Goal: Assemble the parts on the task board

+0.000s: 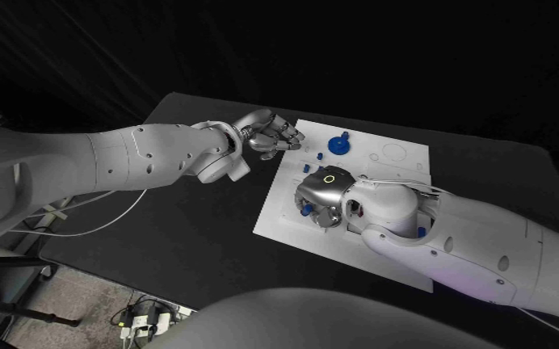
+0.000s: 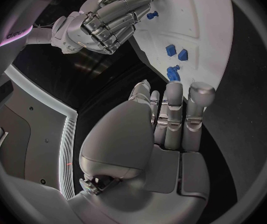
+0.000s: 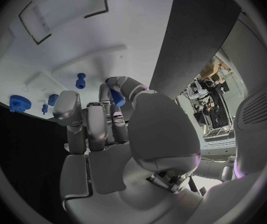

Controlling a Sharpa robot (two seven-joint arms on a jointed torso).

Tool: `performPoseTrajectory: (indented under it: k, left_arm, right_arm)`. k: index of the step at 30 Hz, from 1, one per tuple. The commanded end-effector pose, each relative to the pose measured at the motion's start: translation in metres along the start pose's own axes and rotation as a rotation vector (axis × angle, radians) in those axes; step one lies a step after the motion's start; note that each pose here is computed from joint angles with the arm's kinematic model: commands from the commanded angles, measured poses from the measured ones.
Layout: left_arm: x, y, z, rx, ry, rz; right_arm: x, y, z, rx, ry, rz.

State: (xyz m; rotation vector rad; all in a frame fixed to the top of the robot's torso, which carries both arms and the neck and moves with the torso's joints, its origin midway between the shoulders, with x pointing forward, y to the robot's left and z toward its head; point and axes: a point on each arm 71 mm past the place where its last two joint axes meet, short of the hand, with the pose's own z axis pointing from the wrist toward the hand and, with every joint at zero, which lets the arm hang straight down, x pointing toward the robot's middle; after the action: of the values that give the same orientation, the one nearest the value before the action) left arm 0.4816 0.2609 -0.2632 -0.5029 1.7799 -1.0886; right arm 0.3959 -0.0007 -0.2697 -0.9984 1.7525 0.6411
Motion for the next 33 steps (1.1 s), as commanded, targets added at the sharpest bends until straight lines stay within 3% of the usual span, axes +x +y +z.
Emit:
performPoseTrajectory:
  k: [1, 11, 20, 26, 30, 33]
  left_arm:
    - [0.0022, -0.0008, 0.0006, 0.002, 0.018, -0.006]
    - [0.0026, -0.0005, 0.0007, -0.001, 0.019, -0.006]
    - [0.0021, 0.0001, -0.0001, -0.003, 0.018, -0.006]
    - [0.0015, 0.0003, -0.0008, -0.002, 0.015, -0.005]
    - [0.0007, 0.0003, -0.0015, 0.000, 0.010, -0.004]
    - [0.0002, 0.0004, -0.0021, 0.000, 0.007, -0.004]
  right_arm:
    - [0.002, 0.000, 0.000, 0.007, 0.015, -0.028]
    - [0.002, -0.002, -0.002, 0.013, 0.007, -0.022]
    - [-0.002, -0.007, -0.014, 0.015, -0.087, -0.010]
    - [-0.018, -0.016, -0.037, -0.002, -0.220, 0.002]
    - [-0.039, -0.035, -0.069, 0.014, -0.301, 0.009]
    - [-0.049, -0.049, -0.090, 0.048, -0.316, 0.043]
